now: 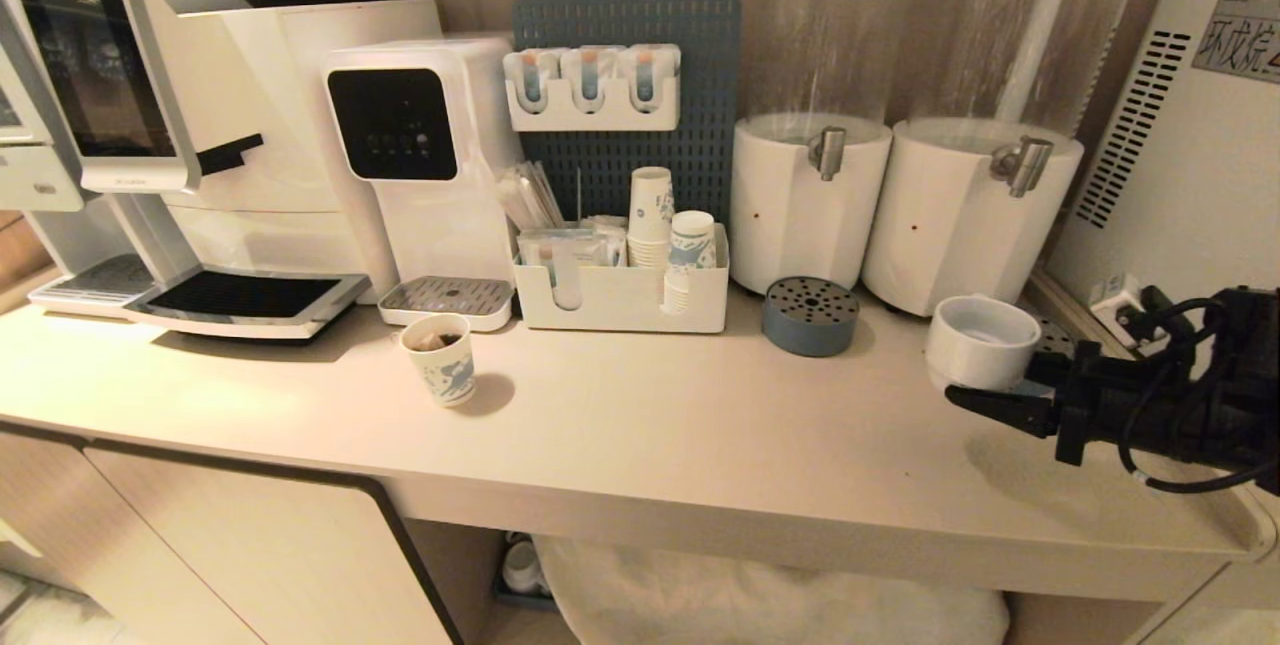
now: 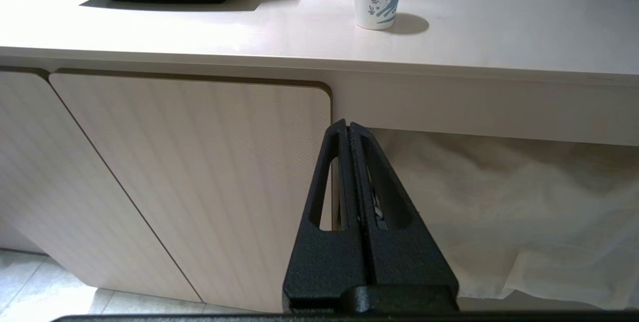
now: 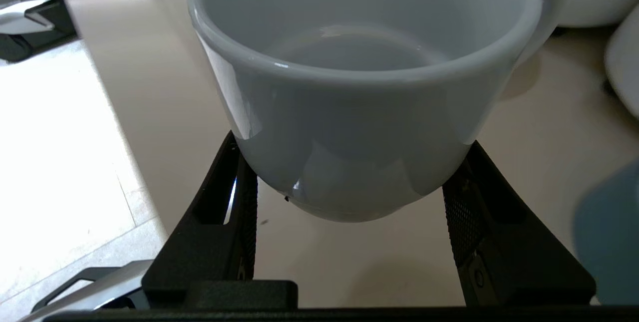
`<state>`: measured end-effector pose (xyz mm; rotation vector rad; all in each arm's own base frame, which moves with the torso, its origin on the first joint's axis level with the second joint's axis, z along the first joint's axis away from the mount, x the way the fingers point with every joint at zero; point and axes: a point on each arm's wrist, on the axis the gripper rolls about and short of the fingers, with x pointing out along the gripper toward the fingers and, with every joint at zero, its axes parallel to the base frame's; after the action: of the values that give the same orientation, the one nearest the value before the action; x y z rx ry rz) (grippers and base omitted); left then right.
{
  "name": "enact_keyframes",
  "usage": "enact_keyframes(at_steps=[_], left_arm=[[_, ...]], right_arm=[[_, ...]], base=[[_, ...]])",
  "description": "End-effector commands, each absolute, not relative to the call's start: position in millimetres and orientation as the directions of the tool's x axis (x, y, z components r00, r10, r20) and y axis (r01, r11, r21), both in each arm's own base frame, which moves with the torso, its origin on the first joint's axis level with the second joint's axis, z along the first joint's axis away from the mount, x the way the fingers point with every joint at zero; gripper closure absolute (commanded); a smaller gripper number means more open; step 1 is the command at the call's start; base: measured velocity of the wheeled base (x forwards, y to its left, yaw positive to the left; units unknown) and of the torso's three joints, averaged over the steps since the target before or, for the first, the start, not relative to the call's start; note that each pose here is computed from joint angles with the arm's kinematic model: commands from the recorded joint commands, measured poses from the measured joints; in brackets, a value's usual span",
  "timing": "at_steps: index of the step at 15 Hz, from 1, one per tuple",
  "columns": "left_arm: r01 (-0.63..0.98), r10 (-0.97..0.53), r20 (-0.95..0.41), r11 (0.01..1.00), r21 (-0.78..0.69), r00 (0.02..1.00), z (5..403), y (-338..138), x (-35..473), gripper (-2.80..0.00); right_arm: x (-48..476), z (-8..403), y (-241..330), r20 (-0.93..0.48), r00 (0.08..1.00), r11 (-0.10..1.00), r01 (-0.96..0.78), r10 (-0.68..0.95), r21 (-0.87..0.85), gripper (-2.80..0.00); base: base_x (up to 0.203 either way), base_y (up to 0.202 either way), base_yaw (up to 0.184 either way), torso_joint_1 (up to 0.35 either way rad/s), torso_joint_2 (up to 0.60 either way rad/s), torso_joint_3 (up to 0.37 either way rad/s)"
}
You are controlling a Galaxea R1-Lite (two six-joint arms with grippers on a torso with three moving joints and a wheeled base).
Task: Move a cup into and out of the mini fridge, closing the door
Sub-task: Place the ceramic cup on the table
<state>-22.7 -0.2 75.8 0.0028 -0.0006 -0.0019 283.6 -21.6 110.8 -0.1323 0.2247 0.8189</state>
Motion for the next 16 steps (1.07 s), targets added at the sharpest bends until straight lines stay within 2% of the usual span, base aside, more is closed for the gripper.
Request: enact_keyframes(at_steps=[1, 4, 16], left_arm=[[0.002, -0.002, 0.002, 1.000, 0.003, 1.000, 76, 0, -23, 0.00], [0.002, -0.002, 0.002, 1.000, -0.005, 1.000, 76, 0, -23, 0.00], [0.002, -0.002, 0.003, 1.000, -0.009, 1.000, 76, 0, -23, 0.00]], right_arm=[[306, 77, -17, -0.296, 0.624, 0.661, -0.750, 0.723, 0.034, 0.00], [328, 54, -15, -0.305, 0.629, 0.666, -0.745, 0.715, 0.027, 0.00], [362, 28, -20, -0.325, 0.656, 0.707, -0.705, 0.681, 0.058, 0.00]], base=[[0.000, 0.000, 0.000, 0.000, 0.00, 0.000], [0.000, 0.000, 0.000, 0.000, 0.00, 0.000], [0.000, 0.000, 0.000, 0.000, 0.00, 0.000]])
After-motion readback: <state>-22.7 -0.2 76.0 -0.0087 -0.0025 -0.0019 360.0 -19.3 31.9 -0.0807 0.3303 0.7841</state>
